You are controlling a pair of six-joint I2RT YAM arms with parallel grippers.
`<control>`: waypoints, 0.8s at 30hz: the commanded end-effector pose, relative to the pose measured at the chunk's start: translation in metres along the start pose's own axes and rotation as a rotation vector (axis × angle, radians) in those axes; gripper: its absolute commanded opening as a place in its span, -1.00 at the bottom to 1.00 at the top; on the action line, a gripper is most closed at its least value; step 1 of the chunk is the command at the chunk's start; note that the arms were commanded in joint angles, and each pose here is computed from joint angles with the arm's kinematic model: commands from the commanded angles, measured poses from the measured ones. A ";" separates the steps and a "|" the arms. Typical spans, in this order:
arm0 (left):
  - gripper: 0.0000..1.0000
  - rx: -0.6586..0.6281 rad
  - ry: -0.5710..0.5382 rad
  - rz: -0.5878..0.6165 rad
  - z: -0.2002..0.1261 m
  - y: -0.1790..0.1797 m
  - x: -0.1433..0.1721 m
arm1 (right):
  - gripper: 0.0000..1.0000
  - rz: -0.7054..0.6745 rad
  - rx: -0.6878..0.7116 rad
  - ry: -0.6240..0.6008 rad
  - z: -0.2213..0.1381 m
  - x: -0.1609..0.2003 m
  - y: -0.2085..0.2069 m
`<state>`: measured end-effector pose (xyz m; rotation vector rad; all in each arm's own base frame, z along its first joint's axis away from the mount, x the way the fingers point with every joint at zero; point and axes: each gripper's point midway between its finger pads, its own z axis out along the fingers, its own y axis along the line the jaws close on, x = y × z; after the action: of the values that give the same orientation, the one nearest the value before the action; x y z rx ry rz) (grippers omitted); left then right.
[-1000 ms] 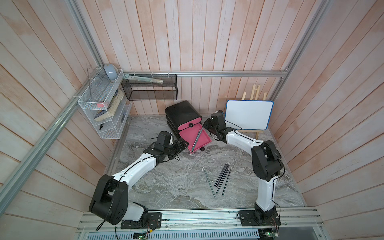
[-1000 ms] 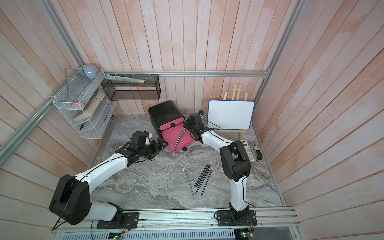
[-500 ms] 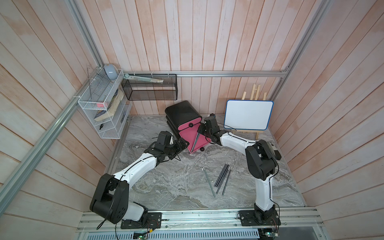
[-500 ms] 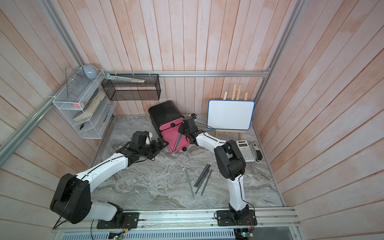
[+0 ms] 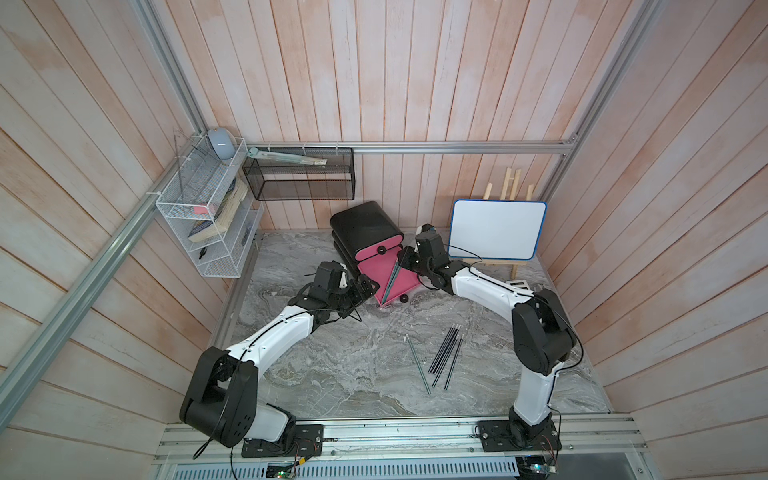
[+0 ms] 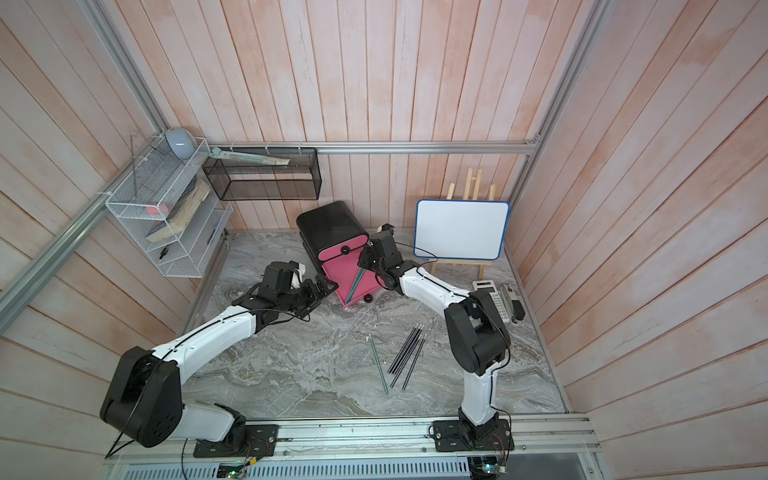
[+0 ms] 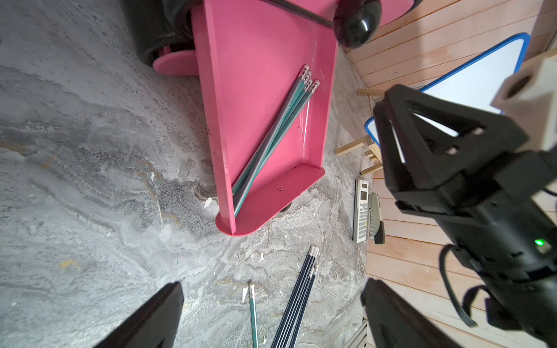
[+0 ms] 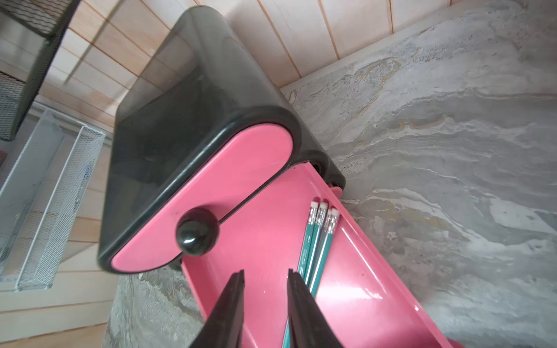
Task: Please place the pencils in the drawer according to their color
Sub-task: Place the pencil in the drawer, then pick up the pencil from the center of the board.
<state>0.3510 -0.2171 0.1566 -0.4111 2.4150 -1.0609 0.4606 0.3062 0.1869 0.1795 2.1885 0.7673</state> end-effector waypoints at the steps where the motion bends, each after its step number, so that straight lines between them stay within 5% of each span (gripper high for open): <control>1: 0.99 0.022 -0.013 0.027 -0.004 -0.006 -0.001 | -0.35 -0.081 -0.004 0.056 -0.022 0.014 0.000; 13: 0.99 -0.062 0.060 0.035 -0.015 0.026 0.030 | -0.19 -0.283 0.096 0.346 -0.082 0.119 -0.046; 24: 0.99 -0.095 0.100 0.007 -0.031 0.057 0.063 | -0.21 -0.382 0.182 0.584 -0.086 0.211 -0.069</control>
<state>0.2853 -0.1893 0.1162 -0.3956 2.5502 -0.9758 0.2758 0.2935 0.0768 -0.3601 2.6441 0.5147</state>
